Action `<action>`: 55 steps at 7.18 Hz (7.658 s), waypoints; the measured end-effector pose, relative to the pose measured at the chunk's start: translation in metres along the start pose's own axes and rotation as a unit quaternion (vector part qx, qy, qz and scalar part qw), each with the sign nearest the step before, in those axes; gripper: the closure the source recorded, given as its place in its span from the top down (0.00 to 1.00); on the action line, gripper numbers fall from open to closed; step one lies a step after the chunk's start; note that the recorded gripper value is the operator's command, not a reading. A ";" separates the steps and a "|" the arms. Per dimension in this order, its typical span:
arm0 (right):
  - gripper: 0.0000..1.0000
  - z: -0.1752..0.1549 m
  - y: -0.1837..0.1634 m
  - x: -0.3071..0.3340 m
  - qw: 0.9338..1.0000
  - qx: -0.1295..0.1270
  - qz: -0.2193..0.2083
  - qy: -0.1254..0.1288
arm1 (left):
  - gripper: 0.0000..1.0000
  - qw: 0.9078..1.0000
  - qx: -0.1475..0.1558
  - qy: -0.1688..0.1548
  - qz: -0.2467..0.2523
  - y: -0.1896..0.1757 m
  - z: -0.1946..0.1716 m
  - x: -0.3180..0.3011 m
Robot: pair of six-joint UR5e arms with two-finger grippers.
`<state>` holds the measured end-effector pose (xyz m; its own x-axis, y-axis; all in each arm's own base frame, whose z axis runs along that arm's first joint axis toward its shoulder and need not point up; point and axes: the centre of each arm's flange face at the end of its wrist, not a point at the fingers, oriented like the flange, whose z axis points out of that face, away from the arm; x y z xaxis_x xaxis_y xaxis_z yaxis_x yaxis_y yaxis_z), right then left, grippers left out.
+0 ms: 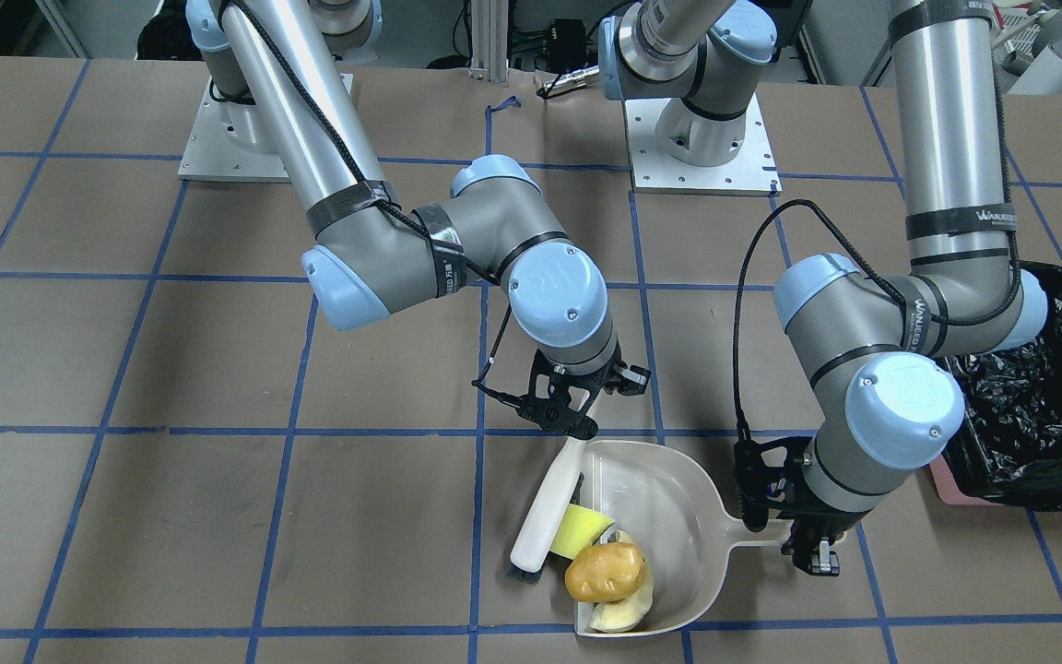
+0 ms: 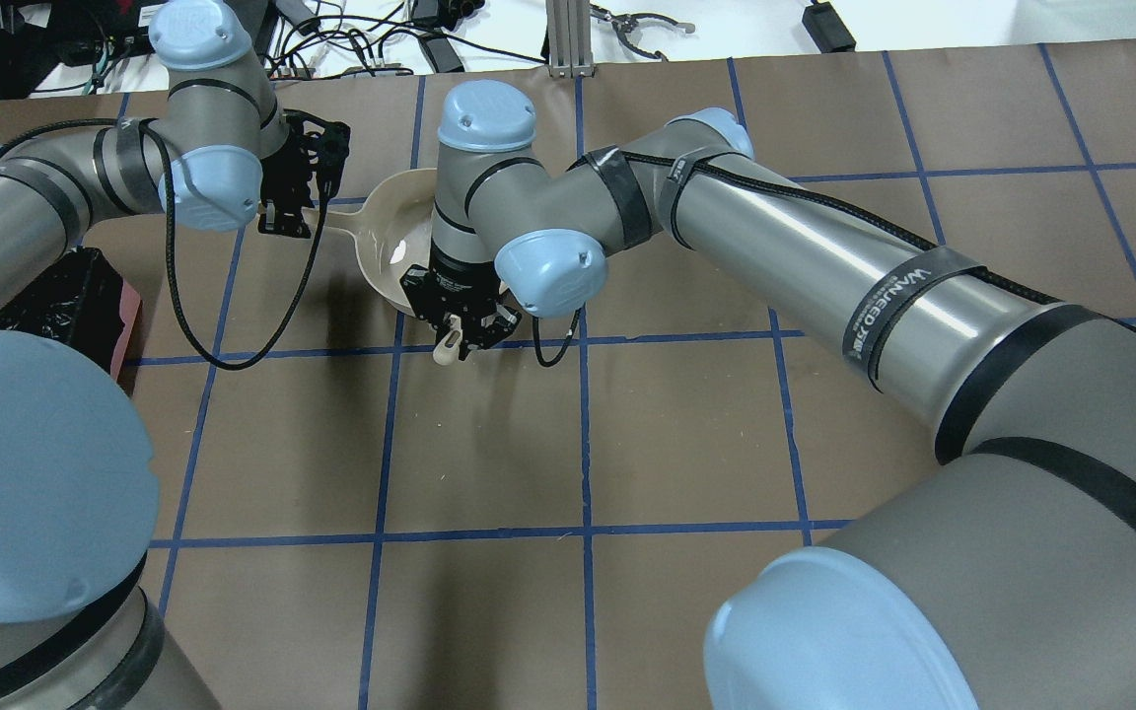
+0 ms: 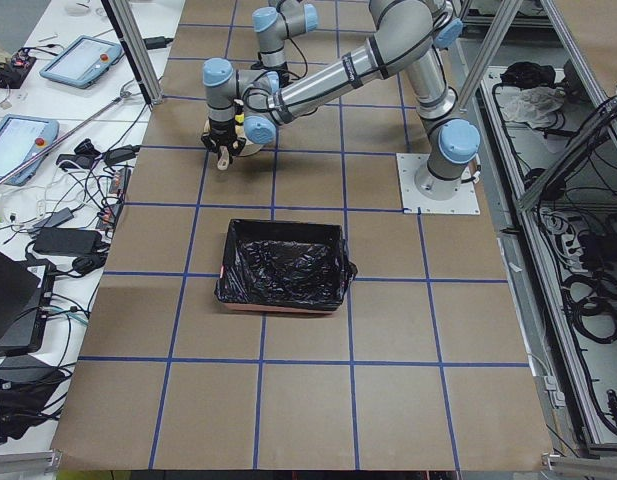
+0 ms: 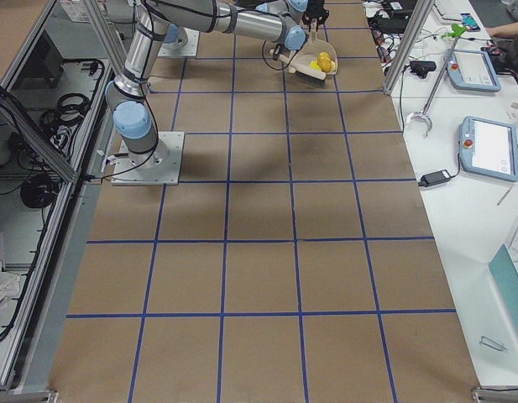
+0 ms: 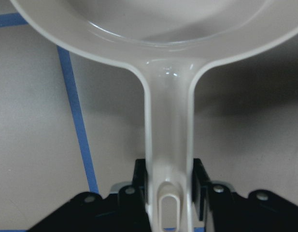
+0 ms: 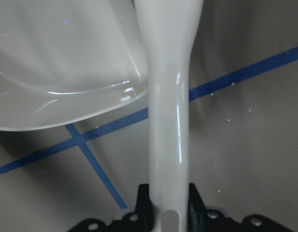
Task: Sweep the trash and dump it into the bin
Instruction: 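Sweep the peel, potato and yellow sponge into the dustpan with the brush, then lift the brush away and return it to its spot with the right gripper, then lift the loaded dustpan with the left gripper and carry it over the bin, then tilt the dustpan over the bin while the right gripper opens and rises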
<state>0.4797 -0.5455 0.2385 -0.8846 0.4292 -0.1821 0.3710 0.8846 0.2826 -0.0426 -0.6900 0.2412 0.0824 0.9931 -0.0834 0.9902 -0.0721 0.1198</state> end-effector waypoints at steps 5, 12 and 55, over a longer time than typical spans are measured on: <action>0.00 -0.002 0.020 -0.023 0.998 -0.030 0.006 -0.054 | 0.00 1.000 0.000 0.000 0.000 0.000 0.000 0.000; 0.00 -0.047 0.031 -0.009 0.999 -0.029 0.025 -0.010 | 0.00 1.000 0.002 0.000 0.000 0.000 0.001 0.000; 1.00 -0.194 -0.225 0.465 0.961 0.047 -0.201 0.184 | 0.00 0.998 -0.046 -0.009 0.037 0.487 -0.124 0.221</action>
<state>-0.0701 -0.5800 0.2735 -0.9954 -0.0285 0.0914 -0.0125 0.9853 0.1704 0.4440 -0.4938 0.4041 0.1586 0.9833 -0.0888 0.9667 -0.1363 0.2164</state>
